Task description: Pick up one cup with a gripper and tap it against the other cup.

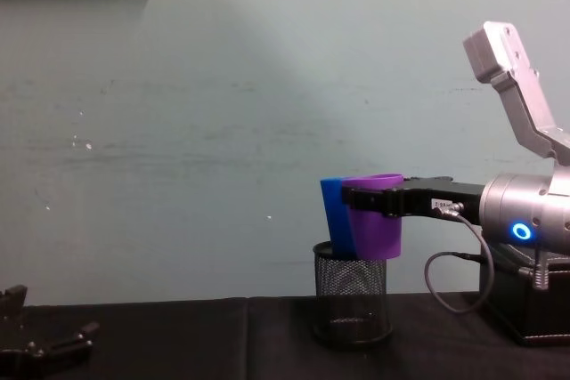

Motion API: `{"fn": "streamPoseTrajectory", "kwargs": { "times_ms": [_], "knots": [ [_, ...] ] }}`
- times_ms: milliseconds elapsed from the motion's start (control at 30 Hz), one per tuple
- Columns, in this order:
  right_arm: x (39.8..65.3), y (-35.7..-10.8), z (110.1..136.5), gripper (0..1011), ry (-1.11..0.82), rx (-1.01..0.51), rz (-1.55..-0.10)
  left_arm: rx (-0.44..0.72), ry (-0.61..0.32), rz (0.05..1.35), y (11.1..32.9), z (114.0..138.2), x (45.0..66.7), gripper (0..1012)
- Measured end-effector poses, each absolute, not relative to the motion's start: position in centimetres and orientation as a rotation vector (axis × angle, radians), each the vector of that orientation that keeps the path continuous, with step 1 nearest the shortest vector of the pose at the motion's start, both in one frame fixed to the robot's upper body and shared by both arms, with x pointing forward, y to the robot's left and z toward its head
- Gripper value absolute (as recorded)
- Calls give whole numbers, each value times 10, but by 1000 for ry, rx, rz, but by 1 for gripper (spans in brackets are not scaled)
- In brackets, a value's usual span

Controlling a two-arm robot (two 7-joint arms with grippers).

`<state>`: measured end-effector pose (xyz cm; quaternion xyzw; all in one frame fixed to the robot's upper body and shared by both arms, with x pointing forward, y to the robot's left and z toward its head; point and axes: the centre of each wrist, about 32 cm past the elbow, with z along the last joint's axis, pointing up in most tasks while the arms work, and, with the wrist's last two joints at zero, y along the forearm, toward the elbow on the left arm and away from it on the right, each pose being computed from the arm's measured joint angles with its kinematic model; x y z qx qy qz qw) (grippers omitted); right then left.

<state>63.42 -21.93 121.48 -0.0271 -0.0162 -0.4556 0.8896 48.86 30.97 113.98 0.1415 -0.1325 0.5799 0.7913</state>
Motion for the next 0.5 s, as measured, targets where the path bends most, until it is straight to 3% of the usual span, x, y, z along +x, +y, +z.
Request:
{"fn": "streamPoseTrajectory", "kwargs": {
  "times_ms": [500],
  "knots": [
    [634, -219, 1215, 732, -34, -57, -947, 304, -285, 1248, 310, 1140, 489, 1000]
  ]
}}
